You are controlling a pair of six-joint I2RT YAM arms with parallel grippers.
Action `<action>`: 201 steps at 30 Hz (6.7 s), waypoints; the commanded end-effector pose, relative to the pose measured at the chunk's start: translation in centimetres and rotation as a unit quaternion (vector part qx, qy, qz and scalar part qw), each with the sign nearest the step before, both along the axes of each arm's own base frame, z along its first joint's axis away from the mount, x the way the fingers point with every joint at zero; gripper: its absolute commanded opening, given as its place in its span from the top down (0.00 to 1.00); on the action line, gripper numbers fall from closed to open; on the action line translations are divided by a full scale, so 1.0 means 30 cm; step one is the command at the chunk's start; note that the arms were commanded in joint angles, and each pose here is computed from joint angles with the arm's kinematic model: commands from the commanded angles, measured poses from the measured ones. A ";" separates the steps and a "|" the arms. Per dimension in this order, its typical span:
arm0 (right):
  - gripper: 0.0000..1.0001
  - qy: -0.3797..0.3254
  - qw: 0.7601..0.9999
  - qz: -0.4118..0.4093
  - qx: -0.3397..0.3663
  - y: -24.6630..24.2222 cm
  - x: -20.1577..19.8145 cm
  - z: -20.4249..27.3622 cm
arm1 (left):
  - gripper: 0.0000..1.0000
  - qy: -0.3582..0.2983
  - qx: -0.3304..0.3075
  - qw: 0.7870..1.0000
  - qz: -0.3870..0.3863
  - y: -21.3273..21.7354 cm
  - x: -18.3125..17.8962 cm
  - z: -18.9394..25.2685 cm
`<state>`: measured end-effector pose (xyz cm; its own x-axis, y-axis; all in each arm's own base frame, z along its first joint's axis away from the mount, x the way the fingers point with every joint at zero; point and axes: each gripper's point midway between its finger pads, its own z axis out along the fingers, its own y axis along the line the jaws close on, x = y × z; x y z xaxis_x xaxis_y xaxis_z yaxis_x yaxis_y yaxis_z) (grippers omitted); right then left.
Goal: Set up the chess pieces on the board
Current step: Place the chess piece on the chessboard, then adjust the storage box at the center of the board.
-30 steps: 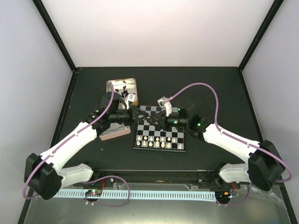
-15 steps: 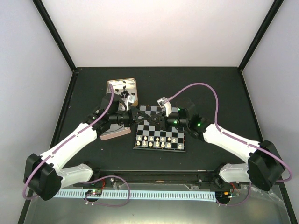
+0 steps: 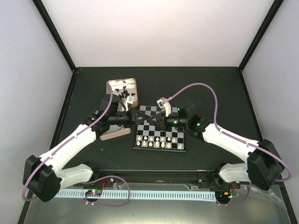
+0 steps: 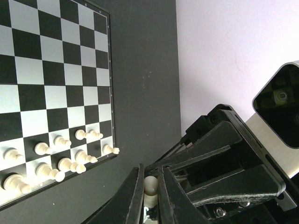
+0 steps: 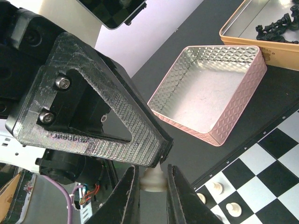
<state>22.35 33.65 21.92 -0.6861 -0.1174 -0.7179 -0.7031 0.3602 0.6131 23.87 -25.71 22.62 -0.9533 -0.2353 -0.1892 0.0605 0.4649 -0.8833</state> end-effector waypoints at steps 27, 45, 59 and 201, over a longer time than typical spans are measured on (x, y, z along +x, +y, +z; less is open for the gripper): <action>0.98 -0.135 0.986 0.098 0.006 -0.018 -0.100 0.053 | 0.83 0.011 -0.054 0.994 -0.092 -0.037 -0.091 0.081; 0.41 -0.041 0.964 -0.238 -0.113 -0.303 0.136 -0.132 | 0.99 -0.130 0.165 0.977 -0.023 0.022 0.041 -0.080; 0.41 0.156 0.831 -0.514 -0.145 -0.860 0.237 -0.395 | 0.98 -0.291 0.255 0.900 -0.201 -0.494 0.021 -0.191; 0.41 0.206 0.919 -0.289 -0.173 -0.454 0.404 -0.386 | 0.82 0.090 0.709 0.699 -0.023 0.905 0.405 -0.569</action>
